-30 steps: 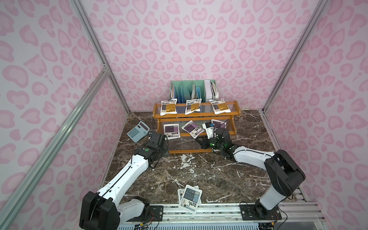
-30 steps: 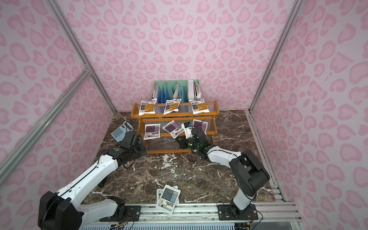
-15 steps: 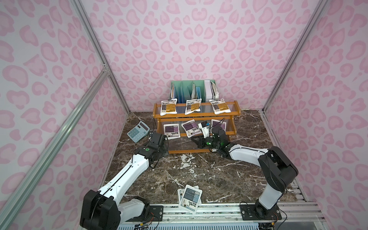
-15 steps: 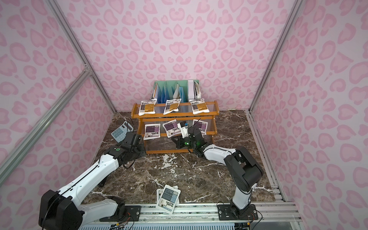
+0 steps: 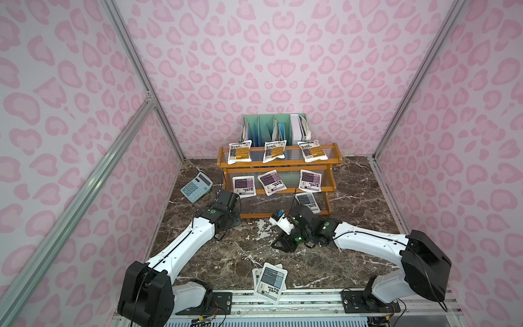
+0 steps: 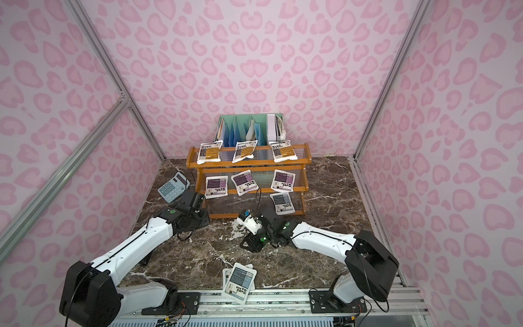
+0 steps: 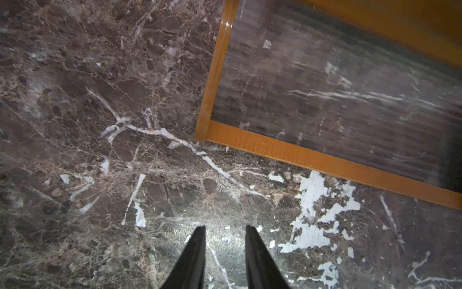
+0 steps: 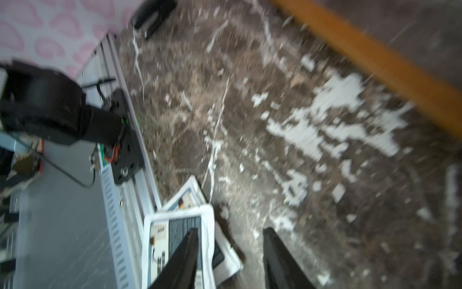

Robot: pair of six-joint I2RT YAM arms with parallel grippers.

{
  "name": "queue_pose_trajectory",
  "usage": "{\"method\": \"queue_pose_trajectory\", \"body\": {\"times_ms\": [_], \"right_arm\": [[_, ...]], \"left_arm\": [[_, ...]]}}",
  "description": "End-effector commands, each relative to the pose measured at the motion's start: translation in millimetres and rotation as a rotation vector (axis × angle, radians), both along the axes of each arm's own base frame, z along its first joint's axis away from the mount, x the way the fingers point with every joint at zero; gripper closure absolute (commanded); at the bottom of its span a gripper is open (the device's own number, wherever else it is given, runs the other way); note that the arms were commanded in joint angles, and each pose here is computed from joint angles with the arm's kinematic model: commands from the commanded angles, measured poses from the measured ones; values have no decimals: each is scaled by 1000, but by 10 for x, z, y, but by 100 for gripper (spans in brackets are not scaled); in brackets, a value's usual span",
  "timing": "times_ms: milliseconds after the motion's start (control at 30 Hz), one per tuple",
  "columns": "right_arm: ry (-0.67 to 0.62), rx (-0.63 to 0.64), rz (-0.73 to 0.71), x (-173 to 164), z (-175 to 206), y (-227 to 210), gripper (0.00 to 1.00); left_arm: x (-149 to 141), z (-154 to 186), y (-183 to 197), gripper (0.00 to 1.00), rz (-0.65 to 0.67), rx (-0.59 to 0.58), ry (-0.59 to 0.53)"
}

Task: Place the bagged coffee beans on the shelf by color
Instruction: Pick up the bagged coffee beans at the center of the board.

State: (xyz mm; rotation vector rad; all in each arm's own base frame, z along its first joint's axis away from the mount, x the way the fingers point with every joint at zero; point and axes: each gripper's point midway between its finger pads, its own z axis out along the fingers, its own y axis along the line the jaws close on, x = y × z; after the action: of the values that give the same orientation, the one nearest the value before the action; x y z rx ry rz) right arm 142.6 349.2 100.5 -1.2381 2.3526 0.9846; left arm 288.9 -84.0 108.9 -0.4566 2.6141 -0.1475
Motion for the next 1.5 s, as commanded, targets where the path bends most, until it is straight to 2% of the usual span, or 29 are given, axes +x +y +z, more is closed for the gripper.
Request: {"method": "queue_pose_trajectory", "body": {"times_ms": [0,133,500,600,667,733,800,933,1167,1267,1400,1467], "right_arm": [[93,-135,74,-391,-276,-246,41],[116,-179,97,-503,-441,-279,30],[155,-141,111,-609,-611,-229,29],[154,-107,134,-625,-584,-168,42],[151,-92,150,-636,-575,-153,58],[153,-83,152,-619,-568,-153,83],[151,-77,145,-586,-556,-163,100],[119,-30,115,-395,-389,-127,100],[73,146,77,112,239,-33,100],[69,210,79,263,435,-18,100],[67,249,97,382,587,-28,100],[62,246,104,420,606,-41,100]], "left_arm": [[-33,-51,-21,69,-4,-13,21],[-49,-58,-48,69,-8,-31,24],[-133,-28,-65,68,-23,-56,22],[-139,-37,-63,68,-21,-56,25],[-137,-27,-71,68,-26,-59,23],[-137,-19,-84,68,-37,-62,22],[-141,-8,-98,68,-56,-63,20],[-153,40,-222,66,-142,-104,10],[-236,313,-777,65,-410,-385,-2],[-280,447,-886,60,-489,-469,-17],[-308,534,-929,56,-523,-555,-57],[-315,569,-915,55,-528,-562,-74]]}}
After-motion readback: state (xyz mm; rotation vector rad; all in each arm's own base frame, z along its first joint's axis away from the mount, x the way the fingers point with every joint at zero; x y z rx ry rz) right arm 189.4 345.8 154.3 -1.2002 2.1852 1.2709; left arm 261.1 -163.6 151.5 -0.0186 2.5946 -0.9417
